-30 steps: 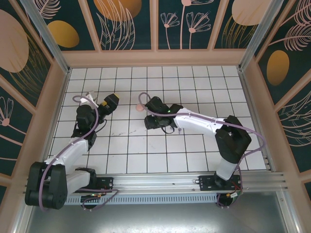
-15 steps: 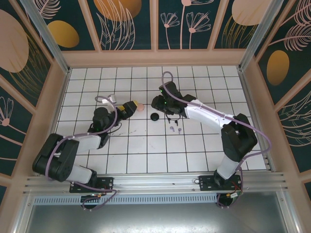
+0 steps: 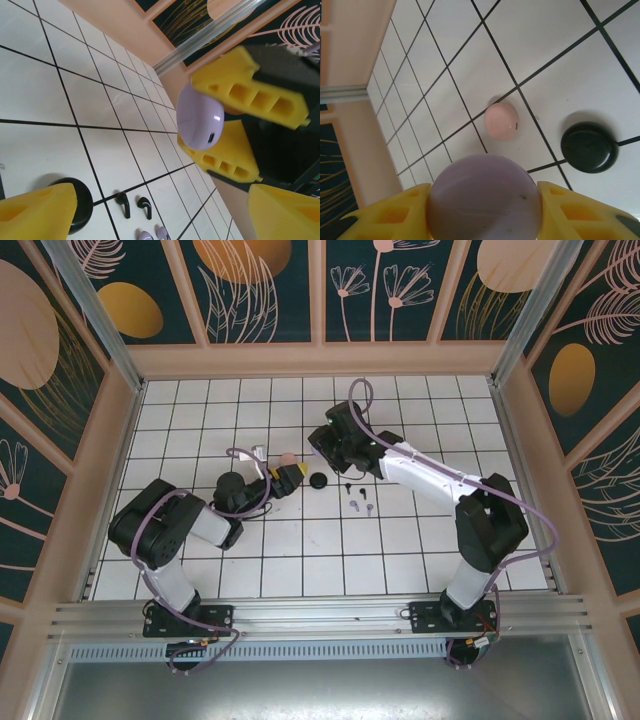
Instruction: Insert wireless bluetooth earbuds into charging case
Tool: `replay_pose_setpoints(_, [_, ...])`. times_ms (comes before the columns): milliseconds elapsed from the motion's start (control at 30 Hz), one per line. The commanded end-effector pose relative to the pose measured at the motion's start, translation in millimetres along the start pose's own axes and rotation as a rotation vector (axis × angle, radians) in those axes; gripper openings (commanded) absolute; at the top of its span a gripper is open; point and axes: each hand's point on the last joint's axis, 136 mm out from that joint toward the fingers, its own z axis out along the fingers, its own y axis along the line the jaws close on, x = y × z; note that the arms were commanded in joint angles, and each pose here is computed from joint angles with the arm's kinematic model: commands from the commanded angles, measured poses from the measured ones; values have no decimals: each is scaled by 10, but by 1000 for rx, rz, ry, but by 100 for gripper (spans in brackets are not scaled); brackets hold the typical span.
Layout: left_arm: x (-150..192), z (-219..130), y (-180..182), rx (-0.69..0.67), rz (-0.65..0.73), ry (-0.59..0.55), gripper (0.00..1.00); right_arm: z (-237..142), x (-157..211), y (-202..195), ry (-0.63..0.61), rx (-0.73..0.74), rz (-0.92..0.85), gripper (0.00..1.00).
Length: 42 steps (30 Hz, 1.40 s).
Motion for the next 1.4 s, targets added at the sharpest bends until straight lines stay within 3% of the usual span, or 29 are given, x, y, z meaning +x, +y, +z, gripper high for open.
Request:
replay_pose_setpoints(0, [-94,92,-196,83,40,-36,84,17,-4,194,-25,-36,52,39])
replay_pose_setpoints(400, [-189,185,-267,124,56,-89,78,49,141,156,-4,-28,49,38])
replay_pose_setpoints(1067, [-271,318,-276,165,39,-118,59,49,262,146,18,-30,31,37])
replay_pose_setpoints(1367, [-301,373,-283,175,39,-123,42,39,279,135,24,-33,30,37])
